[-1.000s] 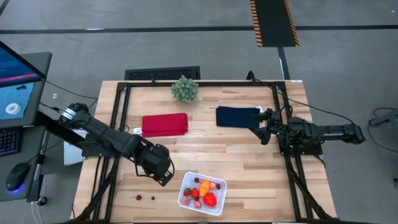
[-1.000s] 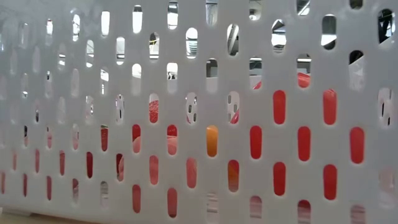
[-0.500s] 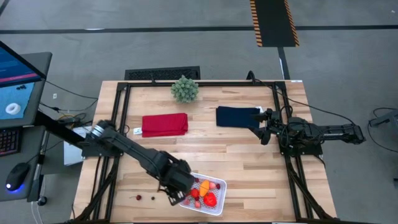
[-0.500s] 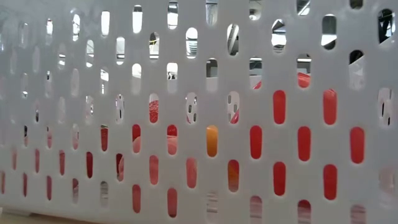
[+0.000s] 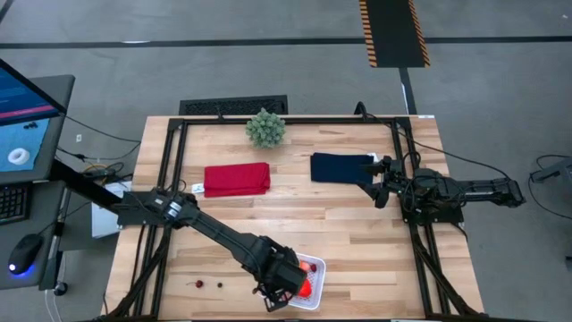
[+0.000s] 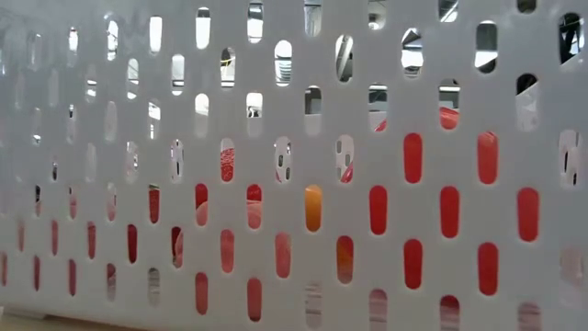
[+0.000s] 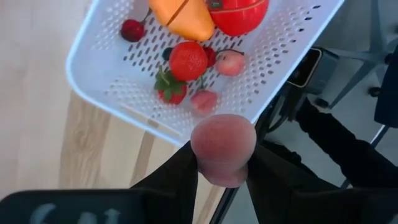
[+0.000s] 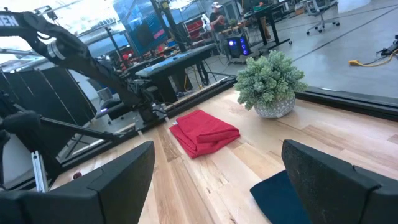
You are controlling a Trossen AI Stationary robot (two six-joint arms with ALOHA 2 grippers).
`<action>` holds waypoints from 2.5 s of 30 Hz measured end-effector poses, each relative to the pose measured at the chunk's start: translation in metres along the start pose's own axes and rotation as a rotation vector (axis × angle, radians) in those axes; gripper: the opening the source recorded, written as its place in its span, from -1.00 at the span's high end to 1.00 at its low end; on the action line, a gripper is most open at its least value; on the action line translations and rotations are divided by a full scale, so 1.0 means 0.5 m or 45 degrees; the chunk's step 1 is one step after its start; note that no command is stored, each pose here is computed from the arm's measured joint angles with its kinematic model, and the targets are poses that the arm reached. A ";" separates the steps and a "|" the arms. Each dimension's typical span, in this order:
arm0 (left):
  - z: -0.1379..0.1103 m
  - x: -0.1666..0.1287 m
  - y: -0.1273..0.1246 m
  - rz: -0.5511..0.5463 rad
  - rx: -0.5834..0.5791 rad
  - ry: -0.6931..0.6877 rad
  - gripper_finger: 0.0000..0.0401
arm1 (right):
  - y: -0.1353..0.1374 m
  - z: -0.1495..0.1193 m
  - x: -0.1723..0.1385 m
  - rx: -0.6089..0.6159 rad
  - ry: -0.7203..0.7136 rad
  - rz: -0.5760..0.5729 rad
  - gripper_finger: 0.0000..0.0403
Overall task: Pick and placing Produce into tupperware
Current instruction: Put the peach into the white bin, then put the blueberry into the white bin
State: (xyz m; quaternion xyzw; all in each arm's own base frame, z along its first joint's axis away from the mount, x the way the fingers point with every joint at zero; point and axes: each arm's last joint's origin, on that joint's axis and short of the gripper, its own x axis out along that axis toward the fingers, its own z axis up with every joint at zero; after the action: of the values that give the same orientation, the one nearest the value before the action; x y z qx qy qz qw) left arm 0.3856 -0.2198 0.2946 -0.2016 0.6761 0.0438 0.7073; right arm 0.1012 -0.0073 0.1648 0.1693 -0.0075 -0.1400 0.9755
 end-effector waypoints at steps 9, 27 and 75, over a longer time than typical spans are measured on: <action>0.022 0.032 -0.003 -0.001 -0.036 -0.025 0.30 | 0.000 0.000 0.000 0.000 0.000 -0.001 -0.86; 0.024 -0.032 0.057 0.104 -0.369 -0.035 -0.56 | 0.000 0.000 0.000 0.000 0.000 0.000 -0.86; -0.323 0.198 0.125 0.083 -0.491 0.140 -0.56 | 0.000 0.000 0.000 0.000 0.000 0.000 -0.86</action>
State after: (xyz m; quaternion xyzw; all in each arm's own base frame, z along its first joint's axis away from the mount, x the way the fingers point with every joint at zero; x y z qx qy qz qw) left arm 0.2214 -0.2392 0.1835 -0.3133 0.6990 0.1843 0.6158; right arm 0.1012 -0.0073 0.1647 0.1693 -0.0074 -0.1401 0.9755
